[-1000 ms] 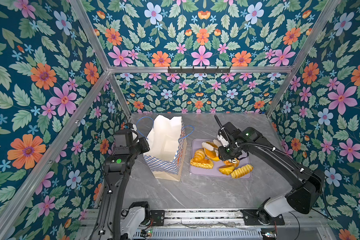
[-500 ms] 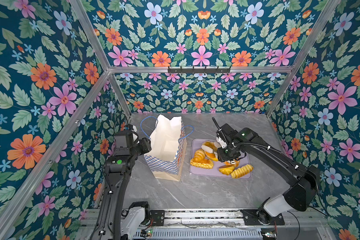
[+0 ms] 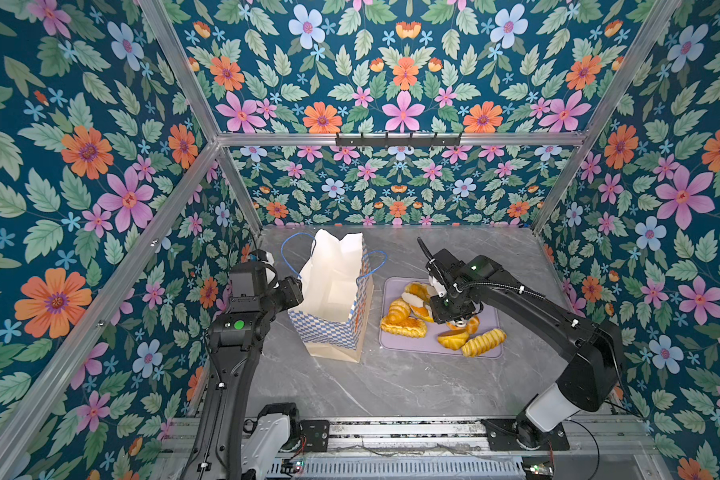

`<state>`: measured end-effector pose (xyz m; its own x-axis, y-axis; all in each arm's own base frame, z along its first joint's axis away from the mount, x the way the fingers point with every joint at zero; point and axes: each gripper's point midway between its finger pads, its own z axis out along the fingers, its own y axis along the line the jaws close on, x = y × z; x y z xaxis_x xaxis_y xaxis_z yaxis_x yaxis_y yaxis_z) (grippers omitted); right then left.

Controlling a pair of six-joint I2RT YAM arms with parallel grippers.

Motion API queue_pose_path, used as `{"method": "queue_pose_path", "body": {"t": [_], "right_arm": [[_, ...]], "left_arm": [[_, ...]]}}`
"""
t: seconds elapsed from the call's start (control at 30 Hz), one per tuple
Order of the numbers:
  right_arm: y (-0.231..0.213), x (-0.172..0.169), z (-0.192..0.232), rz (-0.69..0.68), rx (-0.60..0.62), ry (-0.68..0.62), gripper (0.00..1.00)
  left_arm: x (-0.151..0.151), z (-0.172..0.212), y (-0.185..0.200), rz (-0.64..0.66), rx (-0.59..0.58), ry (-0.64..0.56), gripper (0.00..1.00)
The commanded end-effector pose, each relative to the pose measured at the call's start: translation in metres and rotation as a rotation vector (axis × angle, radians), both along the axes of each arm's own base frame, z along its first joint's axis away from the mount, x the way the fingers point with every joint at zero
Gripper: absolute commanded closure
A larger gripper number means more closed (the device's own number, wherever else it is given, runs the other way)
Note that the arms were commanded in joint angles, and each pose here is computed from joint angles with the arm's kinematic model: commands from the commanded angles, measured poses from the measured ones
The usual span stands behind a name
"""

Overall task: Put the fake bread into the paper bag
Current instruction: 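Lower the tongs onto a golden bun and pinch it with the right gripper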

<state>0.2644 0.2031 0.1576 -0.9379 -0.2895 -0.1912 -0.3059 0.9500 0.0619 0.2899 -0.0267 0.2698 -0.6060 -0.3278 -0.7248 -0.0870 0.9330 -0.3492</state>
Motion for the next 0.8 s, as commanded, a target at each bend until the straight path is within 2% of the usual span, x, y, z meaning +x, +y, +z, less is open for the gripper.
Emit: {"method": "queue_pose_path", "body": {"t": [0.0, 0.23, 0.5, 0.77], "right_arm": [[0.001, 0.005, -0.001, -0.006, -0.003, -0.019, 0.5], [0.003, 0.006, -0.007, -0.005, -0.002, -0.01, 0.55], [0.0, 0.005, -0.002, -0.014, -0.001, -0.028, 0.66], [-0.011, -0.001, 0.019, -0.024, 0.004, -0.084, 0.69]], "left_arm": [[0.001, 0.003, 0.0, 0.001, -0.001, -0.014, 0.43], [0.001, 0.004, 0.0, 0.0, -0.001, -0.016, 0.39], [0.001, 0.01, 0.0, 0.004, -0.005, -0.03, 0.31], [0.0, 0.015, 0.002, 0.026, -0.012, -0.049, 0.28]]}}
